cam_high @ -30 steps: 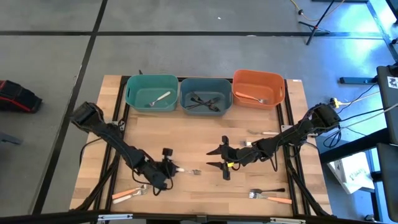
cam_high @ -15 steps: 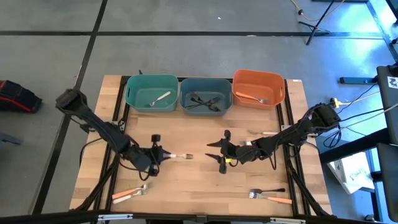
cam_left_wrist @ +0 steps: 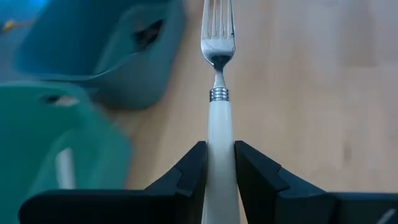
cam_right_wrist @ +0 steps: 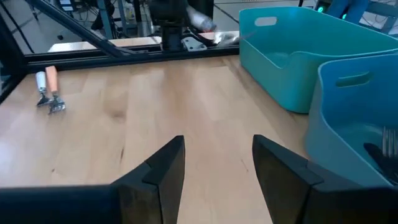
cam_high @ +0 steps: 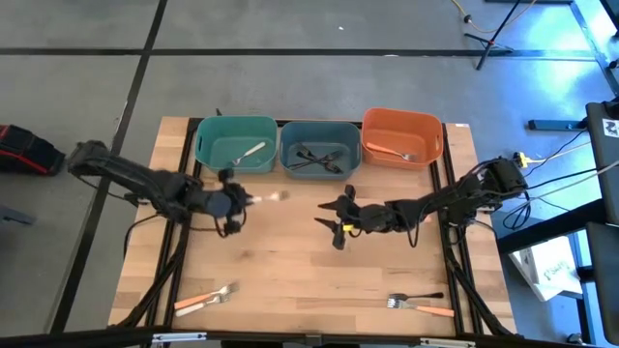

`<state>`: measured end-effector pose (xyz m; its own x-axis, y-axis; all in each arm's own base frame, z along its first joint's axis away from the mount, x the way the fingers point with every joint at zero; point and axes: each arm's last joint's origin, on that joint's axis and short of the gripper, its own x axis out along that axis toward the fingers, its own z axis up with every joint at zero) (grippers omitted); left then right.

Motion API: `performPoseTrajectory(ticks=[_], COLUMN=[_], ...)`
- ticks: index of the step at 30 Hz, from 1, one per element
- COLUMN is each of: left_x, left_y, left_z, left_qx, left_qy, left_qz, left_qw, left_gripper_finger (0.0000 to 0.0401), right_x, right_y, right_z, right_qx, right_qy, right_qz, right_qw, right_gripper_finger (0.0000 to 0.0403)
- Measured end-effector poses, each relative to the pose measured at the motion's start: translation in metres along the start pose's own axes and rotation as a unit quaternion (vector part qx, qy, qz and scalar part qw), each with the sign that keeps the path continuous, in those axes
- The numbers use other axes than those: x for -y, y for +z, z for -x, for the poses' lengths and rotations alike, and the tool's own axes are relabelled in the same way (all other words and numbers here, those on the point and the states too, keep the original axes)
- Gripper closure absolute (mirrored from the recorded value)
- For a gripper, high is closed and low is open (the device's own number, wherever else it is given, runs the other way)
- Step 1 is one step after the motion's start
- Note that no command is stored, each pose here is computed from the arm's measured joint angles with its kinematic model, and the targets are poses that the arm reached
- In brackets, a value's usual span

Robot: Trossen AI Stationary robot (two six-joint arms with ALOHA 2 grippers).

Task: Sort silverware by color (type)
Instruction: Put the bottom right white fork into the green bin

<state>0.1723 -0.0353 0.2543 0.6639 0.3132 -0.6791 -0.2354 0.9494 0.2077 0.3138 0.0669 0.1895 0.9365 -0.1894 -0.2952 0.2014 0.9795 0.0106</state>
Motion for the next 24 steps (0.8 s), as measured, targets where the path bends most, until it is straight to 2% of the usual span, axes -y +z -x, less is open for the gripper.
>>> performPoseTrajectory(ticks=[5, 8, 10, 15, 20, 24], left_x=[-0.031, -0.045, -0.052, -0.069, -0.086, -0.099], left_y=[0.009, 0.01, 0.008, 0.004, 0.002, -0.001], left_z=[0.019, 0.026, 0.027, 0.024, 0.021, 0.02], left_qx=[-0.042, -0.063, -0.079, -0.11, -0.131, -0.147], left_qy=[0.048, 0.073, 0.088, 0.123, 0.148, 0.156], left_qz=[0.025, 0.04, 0.041, 0.049, 0.054, 0.069], left_qw=[0.998, 0.995, 0.992, 0.985, 0.979, 0.974], left_gripper_finger=[0.0329, 0.0329, 0.0329, 0.0328, 0.0328, 0.0328], right_x=[0.001, -0.002, -0.008, -0.031, -0.054, -0.057], right_y=[-0.002, -0.009, -0.017, -0.045, -0.066, -0.068], right_z=[-0.002, -0.006, -0.008, -0.013, -0.015, -0.017], right_qx=[-0.001, -0.021, -0.036, -0.061, -0.037, -0.016], right_qy=[-0.001, 0.039, 0.064, 0.081, 0.09, 0.095], right_qz=[0.006, 0.016, 0.014, 0.025, 0.039, 0.051], right_qw=[1.0, 0.999, 0.997, 0.994, 0.995, 0.994], right_gripper_finger=[0.0226, 0.0226, 0.0226, 0.0226, 0.0226, 0.0226])
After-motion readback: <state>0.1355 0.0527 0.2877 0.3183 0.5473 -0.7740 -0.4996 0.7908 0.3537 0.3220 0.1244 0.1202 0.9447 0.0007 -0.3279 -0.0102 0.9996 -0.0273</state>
